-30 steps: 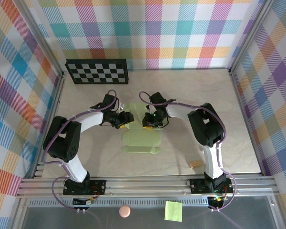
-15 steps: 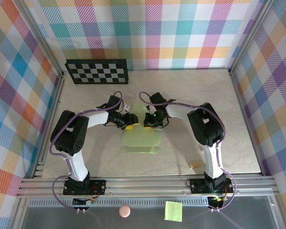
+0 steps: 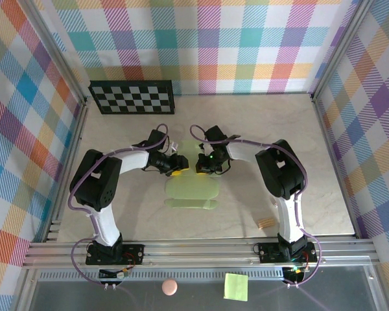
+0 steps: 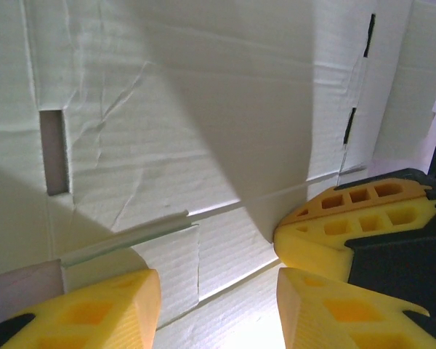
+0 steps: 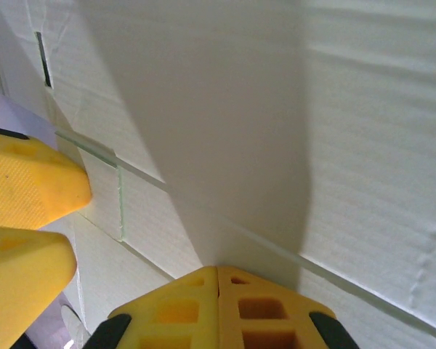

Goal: Fold the paper box

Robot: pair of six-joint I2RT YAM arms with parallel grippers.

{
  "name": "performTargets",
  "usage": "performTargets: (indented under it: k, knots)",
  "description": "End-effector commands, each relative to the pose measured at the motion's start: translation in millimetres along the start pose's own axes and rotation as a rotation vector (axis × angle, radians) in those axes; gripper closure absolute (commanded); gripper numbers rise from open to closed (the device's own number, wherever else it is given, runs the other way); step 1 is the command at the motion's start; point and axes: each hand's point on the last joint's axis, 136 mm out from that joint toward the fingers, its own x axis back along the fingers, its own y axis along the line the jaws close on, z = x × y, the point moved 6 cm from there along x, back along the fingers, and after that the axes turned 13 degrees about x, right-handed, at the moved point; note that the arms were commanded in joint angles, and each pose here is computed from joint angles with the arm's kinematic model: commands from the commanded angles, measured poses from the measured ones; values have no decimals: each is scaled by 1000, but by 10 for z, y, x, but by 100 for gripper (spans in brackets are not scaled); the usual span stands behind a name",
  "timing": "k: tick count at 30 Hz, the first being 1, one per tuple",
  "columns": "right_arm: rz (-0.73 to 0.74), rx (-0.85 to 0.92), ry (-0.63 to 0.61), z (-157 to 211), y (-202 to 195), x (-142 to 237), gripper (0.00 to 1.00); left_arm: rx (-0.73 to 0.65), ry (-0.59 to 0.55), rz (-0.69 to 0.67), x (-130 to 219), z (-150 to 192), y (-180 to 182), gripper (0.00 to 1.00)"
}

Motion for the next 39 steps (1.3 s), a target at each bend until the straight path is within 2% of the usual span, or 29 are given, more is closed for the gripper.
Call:
performTargets:
  k: [1,8,14,18,22,28,39]
  knots:
    - [62,-51,128,365,-154,-96,100,23,59,-61,-30,277,124,52]
    - [45,-40,81,227,2,104,98,-26,-36,-14,246,156,-118,50]
    - [51,-36,34,61,141,301,94,-37,-80,22,461,-21,-172,50]
    - [51,-38,9,-62,192,361,90,-16,-91,27,633,-85,-149,50]
    - [43,-15,-29,-237,219,371,82,-55,-132,43,752,-141,-209,49]
    - [15,-35,-92,-592,64,398,72,-68,-189,79,777,-258,-263,49]
    - [-72,-59,-128,-1075,-157,320,67,-3,-256,60,771,-409,-265,48]
